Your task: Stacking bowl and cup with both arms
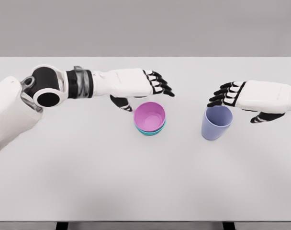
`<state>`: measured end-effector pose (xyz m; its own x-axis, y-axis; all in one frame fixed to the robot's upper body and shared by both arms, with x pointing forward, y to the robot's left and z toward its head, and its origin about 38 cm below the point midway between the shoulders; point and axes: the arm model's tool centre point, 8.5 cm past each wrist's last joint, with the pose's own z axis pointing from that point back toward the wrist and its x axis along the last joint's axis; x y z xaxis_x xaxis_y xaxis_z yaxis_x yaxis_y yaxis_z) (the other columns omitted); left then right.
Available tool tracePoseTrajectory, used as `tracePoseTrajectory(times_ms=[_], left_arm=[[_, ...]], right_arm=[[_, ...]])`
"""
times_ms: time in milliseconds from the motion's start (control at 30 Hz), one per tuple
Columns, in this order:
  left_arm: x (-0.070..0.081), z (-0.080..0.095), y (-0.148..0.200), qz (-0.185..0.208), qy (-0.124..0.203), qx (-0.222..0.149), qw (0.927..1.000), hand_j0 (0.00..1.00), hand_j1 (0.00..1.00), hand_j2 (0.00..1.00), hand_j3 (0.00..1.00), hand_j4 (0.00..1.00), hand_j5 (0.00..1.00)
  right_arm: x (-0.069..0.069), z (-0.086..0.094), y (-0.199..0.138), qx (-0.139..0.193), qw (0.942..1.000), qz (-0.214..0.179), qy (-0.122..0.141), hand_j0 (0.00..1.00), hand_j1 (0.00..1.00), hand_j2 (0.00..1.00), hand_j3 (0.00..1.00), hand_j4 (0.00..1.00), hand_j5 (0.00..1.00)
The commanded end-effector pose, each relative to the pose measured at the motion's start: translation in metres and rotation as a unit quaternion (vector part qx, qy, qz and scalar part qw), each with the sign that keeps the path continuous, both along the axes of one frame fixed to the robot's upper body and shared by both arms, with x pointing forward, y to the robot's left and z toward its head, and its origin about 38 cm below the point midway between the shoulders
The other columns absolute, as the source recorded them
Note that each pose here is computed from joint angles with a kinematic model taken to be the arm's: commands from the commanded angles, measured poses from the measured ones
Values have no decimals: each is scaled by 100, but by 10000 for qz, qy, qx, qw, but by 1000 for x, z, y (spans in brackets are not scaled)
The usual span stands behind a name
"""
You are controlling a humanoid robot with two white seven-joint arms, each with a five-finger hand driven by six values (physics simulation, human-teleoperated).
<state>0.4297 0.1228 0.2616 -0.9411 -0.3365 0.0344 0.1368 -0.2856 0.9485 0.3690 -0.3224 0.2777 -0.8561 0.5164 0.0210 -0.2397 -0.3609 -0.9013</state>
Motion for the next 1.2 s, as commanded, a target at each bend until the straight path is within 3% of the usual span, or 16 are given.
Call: tracePoseTrajectory(times_ms=[0,67,133,200,233,300,367,433,533,633,1033,1167], left_arm=[[-8,38,32,-422,-460,-307,9976,100,100,100,100,100,100],[-5,62,79,-3,-393,-737,9965,100,100,100,100,100,100],[-10,68,129,397,-52,-1164,9924,100,100,100,100,100,100],[-28,71,193,832,722,-1665,9799,100,100,100,100,100,100],[-35,64,212,983,1125,-1926,9698,100,100,100,100,100,100],[-34,50,238,1309,1614,-2388,9486,100,100,100,100,100,100],[-29,28,258,1707,1817,-2414,9378,100,100,100,100,100,100],[-33,5,265,1881,2060,-2367,9307,100,100,100,100,100,100],[-38,-31,278,2196,2413,-2404,9142,100,100,100,100,100,100],[-37,-37,282,2286,2465,-2474,9087,100,100,100,100,100,100],[-36,-39,280,2272,2463,-2495,9086,100,100,100,100,100,100],[-35,-40,278,2247,2469,-2524,9082,100,100,100,100,100,100]], right_arm=[[-1,-14,9,-40,9999,102,134,100,100,100,100,100,100],[2,-22,22,-117,9996,246,117,100,100,100,100,100,100],[4,-18,24,-102,9996,267,56,100,100,100,100,100,100],[5,-19,25,-99,9996,266,62,100,100,100,100,100,100],[4,-21,25,-105,9995,275,82,100,100,100,100,100,100],[6,-22,24,-130,9996,251,80,100,100,100,100,100,100],[9,-24,23,-132,9997,194,89,100,100,100,100,100,100],[11,-26,20,-171,9997,144,91,100,100,100,100,100,100],[15,-37,18,-229,9995,84,200,100,100,100,100,100,100],[17,-40,21,-260,9993,97,235,100,100,100,100,100,100],[30,-48,26,-248,9994,26,234,100,100,100,100,100,100],[29,-56,27,-330,9988,59,344,100,100,100,100,100,100]])
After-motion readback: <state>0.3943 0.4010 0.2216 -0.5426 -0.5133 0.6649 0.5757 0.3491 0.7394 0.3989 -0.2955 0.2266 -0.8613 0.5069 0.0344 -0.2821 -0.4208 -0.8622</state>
